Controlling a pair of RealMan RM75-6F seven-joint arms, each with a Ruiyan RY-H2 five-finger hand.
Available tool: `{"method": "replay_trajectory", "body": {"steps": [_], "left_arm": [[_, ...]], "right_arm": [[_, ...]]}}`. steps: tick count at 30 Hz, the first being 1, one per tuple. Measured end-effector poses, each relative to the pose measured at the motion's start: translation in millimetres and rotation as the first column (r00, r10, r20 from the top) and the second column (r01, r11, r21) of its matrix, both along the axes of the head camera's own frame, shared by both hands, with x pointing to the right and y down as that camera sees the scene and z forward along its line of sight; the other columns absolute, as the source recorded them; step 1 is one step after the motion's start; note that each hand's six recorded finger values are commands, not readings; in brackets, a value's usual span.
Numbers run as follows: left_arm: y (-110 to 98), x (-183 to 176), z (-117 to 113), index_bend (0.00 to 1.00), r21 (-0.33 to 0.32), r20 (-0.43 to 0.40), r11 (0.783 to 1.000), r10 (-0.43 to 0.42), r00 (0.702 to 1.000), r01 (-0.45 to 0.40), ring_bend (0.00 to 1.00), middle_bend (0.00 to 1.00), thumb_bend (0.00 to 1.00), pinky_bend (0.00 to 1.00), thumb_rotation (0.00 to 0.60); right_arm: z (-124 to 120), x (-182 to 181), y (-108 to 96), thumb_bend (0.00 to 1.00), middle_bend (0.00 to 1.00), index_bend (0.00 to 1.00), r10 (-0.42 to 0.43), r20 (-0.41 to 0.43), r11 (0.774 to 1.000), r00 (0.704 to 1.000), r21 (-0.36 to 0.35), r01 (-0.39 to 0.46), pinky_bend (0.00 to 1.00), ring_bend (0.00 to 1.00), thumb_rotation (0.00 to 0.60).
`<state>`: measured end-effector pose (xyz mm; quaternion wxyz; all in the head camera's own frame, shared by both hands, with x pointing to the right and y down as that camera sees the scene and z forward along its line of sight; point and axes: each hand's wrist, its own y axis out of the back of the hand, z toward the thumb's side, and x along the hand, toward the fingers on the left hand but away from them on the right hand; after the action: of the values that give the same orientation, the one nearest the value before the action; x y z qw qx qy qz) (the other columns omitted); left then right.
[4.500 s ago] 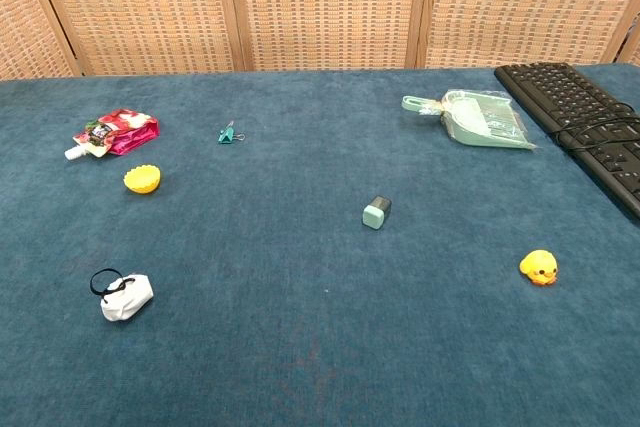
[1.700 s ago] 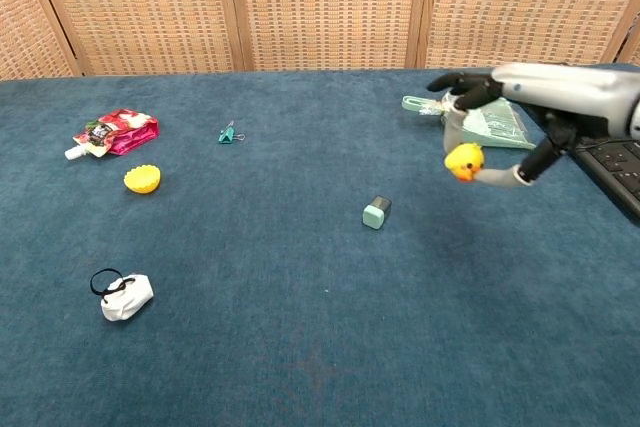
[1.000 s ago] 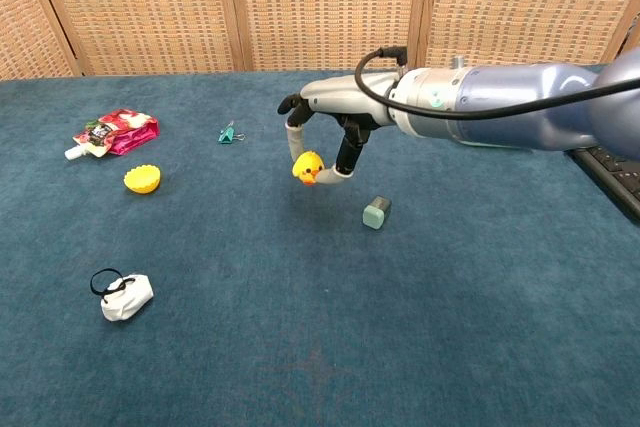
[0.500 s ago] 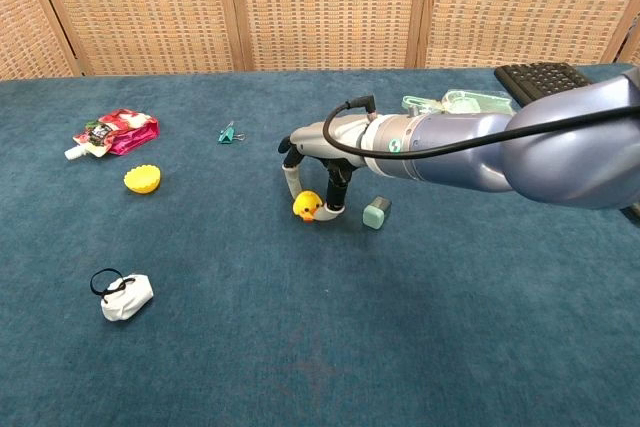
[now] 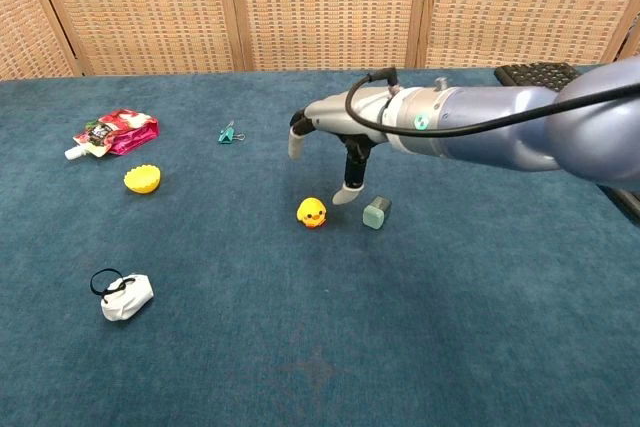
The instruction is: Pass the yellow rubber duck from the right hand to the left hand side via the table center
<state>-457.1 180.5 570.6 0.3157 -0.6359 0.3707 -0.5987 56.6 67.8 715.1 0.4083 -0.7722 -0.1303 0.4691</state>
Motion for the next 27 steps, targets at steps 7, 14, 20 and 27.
{"method": "replay_trajectory", "body": {"steps": [7,14,20,27], "left_arm": [[-3,5,5,0.0,0.011,-0.006,1.0,0.027,1.0,-0.027,0.0,0.0,0.0,0.0,0.6],[-18,26,14,0.0,0.044,-0.035,0.991,0.129,0.991,-0.128,0.0,0.0,0.0,0.0,0.6],[-44,67,25,0.0,0.054,-0.074,0.964,0.264,0.962,-0.26,0.0,0.0,0.0,0.0,0.6],[-72,143,49,0.0,0.026,-0.128,0.884,0.466,0.875,-0.467,0.0,0.0,0.0,0.0,0.6]], "right_arm": [[-54,89,-19,0.02,0.0,0.07,0.121,0.032,0.985,0.992,0.123,-0.124,0.0,0.0,0.6],[-99,232,-11,0.0,0.0,0.05,0.337,0.026,0.894,0.941,0.306,-0.328,0.0,0.0,0.6],[-122,329,31,0.0,0.0,0.04,0.501,0.091,0.782,0.861,0.379,-0.495,0.0,0.0,0.6],[-138,380,79,0.0,0.0,0.02,0.576,0.111,0.722,0.81,0.396,-0.567,0.0,0.0,0.6]]}}
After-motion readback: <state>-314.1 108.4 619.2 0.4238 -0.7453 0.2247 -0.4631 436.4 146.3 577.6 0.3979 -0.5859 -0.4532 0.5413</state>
